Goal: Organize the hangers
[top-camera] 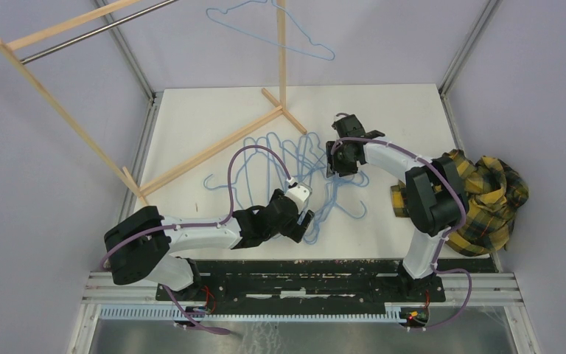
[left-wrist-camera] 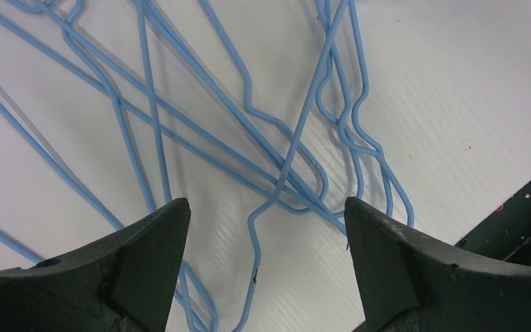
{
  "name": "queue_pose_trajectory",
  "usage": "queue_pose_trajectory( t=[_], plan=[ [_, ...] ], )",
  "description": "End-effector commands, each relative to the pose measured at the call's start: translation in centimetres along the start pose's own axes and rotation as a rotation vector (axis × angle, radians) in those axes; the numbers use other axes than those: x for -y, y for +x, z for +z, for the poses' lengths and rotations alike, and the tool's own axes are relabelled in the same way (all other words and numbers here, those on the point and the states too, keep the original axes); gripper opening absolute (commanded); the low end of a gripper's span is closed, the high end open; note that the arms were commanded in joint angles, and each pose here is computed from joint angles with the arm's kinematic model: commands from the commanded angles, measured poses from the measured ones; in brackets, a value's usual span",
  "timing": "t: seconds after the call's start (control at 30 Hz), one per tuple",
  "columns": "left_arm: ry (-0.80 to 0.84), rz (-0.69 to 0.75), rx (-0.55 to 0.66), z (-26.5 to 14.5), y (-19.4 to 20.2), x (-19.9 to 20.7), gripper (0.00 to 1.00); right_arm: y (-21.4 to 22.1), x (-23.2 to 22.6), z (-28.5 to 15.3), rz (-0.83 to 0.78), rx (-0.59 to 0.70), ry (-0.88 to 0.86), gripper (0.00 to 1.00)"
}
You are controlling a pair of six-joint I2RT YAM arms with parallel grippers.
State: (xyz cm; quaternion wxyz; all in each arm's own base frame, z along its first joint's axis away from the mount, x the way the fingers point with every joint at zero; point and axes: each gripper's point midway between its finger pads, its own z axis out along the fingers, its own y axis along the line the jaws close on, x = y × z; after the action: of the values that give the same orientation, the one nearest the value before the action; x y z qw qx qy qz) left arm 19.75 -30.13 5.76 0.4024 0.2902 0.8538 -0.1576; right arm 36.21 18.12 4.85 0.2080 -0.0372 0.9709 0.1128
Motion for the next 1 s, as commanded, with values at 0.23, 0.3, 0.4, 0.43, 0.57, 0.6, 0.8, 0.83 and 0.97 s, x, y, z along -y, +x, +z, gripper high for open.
queue_pose_trajectory(
  t=[0.23, 0.3, 0.4, 0.43, 0.57, 0.6, 0.8, 0.83, 0.97],
  plan=[
    [0.014, -0.063, 0.038, -0.3, -1.0, 0.9, 0.89, -0.7, 0.3, 2.6, 0.001, -0.01, -0.013, 0.2],
    [0.013, -0.054, 0.033, -0.3, -0.8, 0.8, 0.89, -0.9, 0.2, 2.2, 0.005, 0.003, -0.02, 0.1],
    [0.017, -0.047, 0.028, -0.2, -0.6, 1.0, 0.89, -1.2, 0.0, 0.8, 0.006, 0.028, -0.033, 0.01],
    [0.019, -0.042, 0.029, -0.2, -0.6, 1.0, 0.89, -1.4, -0.1, 0.3, 0.006, 0.039, -0.038, 0.01],
    [0.03, -0.027, 0.026, 0.1, -0.5, 1.6, 0.9, -2.1, -0.6, -2.2, 0.007, 0.08, -0.055, 0.01],
    [0.036, -0.023, 0.03, 0.2, -0.8, 1.9, 0.9, -2.3, -0.7, -2.7, 0.01, 0.091, -0.06, 0.01],
    [0.056, 0.037, 0.044, 0.6, -2.1, 4.4, 0.9, -3.4, -1.5, -4.9, 0.017, 0.136, -0.09, 0.01],
    [0.058, 0.048, 0.044, 0.8, -2.2, 4.7, 0.9, -3.6, -1.6, -5.2, 0.019, 0.142, -0.095, 0.01],
    [0.059, 0.08, 0.029, 1.6, -2.0, 5.8, 0.9, -3.7, -2.2, -5.8, 0.018, 0.141, -0.12, 0.01]
  ],
)
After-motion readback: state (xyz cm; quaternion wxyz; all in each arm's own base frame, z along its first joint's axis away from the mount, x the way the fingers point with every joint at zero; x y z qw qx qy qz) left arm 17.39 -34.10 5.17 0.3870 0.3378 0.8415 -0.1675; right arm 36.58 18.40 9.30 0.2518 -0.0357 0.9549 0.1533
